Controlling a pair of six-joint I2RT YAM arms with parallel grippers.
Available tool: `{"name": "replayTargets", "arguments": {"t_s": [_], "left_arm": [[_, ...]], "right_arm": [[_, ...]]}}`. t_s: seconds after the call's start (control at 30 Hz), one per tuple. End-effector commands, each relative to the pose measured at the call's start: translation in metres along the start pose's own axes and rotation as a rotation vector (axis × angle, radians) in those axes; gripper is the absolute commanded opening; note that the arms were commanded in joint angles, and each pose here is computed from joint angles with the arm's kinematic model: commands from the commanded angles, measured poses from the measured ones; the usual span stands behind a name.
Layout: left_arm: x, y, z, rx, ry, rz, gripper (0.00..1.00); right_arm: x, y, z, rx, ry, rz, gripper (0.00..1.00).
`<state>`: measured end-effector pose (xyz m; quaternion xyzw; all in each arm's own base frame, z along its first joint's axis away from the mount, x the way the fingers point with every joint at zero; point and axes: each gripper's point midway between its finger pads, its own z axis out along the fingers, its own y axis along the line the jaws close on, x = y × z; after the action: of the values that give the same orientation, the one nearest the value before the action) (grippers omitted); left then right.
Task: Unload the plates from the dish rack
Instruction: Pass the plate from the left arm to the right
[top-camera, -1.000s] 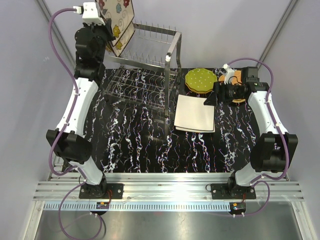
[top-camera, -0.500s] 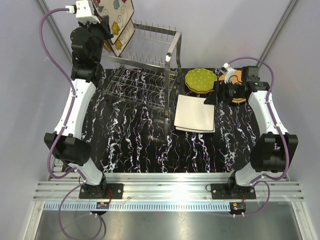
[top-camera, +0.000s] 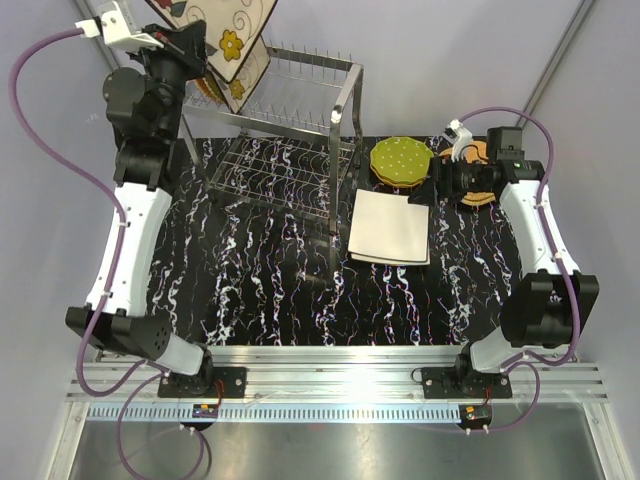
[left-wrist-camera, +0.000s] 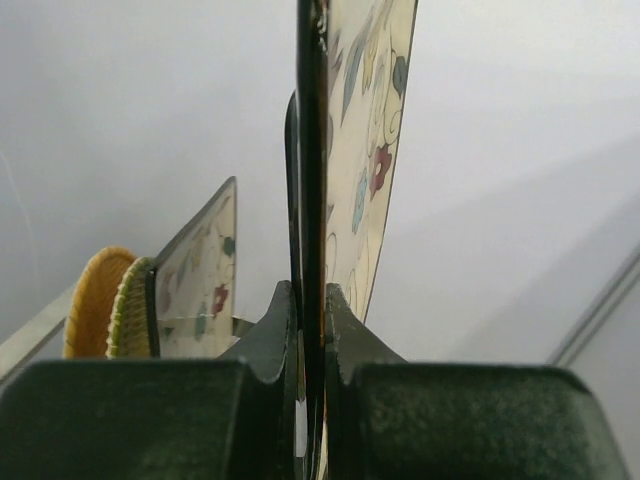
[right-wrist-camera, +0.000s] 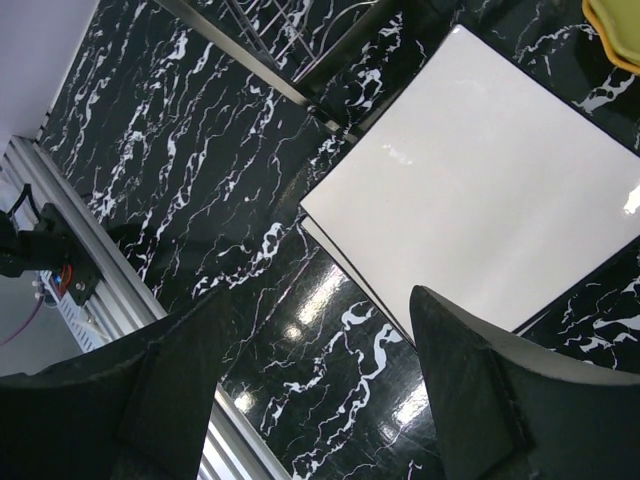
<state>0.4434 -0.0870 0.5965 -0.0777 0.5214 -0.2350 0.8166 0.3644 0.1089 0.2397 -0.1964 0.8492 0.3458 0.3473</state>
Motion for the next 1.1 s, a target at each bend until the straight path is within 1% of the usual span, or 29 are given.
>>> {"name": "replayTargets", "arguments": {"t_s": [0.0,0.1,0.17,0.2,0.33,0.37,0.4,0.43,0.5,0.53,0.6,0.63,0.67,0.73,0.77,0.8,1.03,1.07], "left_arm": [[-0.125,-0.070,-0.043,0.237,-0.323,-0.144,0.00],[-0.123,-0.077,-0.056,0.273,-0.289,-0.192,0.00],[-0.131,-0.086,-0.070,0.308,-0.291,-0.221,0.00],[-0.125,-0.085,-0.072,0.309,-0.272,-0.229,0.00],[-0.125,-0.096,-0.096,0.361,-0.239,-0.280,0.00],[-0.123,-0.099,-0.101,0.379,-0.224,-0.285,0.00],[-0.112,-0.097,-0.103,0.376,-0.200,-0.294,0.00],[-0.119,-0.102,-0.115,0.395,-0.203,-0.309,0.00],[-0.105,-0.103,-0.122,0.417,-0.155,-0.329,0.00],[-0.107,-0.107,-0.131,0.435,-0.148,-0.348,0.00],[-0.093,-0.108,-0.139,0.453,-0.102,-0.362,0.00],[-0.091,-0.108,-0.143,0.455,-0.092,-0.363,0.00],[-0.093,-0.113,-0.155,0.480,-0.088,-0.360,0.00],[-0.081,-0.111,-0.162,0.484,-0.052,-0.361,0.00],[-0.082,-0.116,-0.172,0.510,-0.044,-0.358,0.00],[-0.071,-0.113,-0.175,0.509,-0.017,-0.364,0.00],[-0.041,-0.121,-0.211,0.592,0.106,-0.382,0.00],[-0.030,-0.118,-0.213,0.589,0.131,-0.392,0.00]], "right_arm": [[-0.025,0.031,-0.019,-0.055,-0.068,-0.113,0.80],[-0.032,0.042,-0.025,-0.088,-0.090,-0.159,0.80],[-0.037,0.052,-0.030,-0.117,-0.114,-0.189,0.80],[-0.039,0.056,-0.032,-0.127,-0.124,-0.204,0.80],[-0.050,0.075,-0.041,-0.185,-0.183,-0.271,0.81],[-0.052,0.078,-0.042,-0.194,-0.193,-0.279,0.99],[-0.054,0.085,-0.046,-0.219,-0.208,-0.296,1.00],[-0.059,0.092,-0.051,-0.227,-0.234,-0.330,1.00],[-0.061,0.104,-0.057,-0.264,-0.262,-0.354,1.00],[-0.067,0.111,-0.063,-0.266,-0.299,-0.402,1.00],[-0.065,0.117,-0.065,-0.287,-0.315,-0.392,1.00],[-0.070,0.122,-0.069,-0.286,-0.347,-0.433,1.00],[-0.066,0.120,-0.067,-0.290,-0.348,-0.421,1.00],[-0.069,0.126,-0.071,-0.293,-0.378,-0.439,1.00],[-0.065,0.124,-0.068,-0.299,-0.375,-0.430,1.00],[-0.063,0.127,-0.069,-0.314,-0.375,-0.429,1.00],[-0.053,0.146,-0.075,-0.427,-0.368,-0.466,1.00],[-0.049,0.150,-0.075,-0.457,-0.361,-0.469,0.99]]}}
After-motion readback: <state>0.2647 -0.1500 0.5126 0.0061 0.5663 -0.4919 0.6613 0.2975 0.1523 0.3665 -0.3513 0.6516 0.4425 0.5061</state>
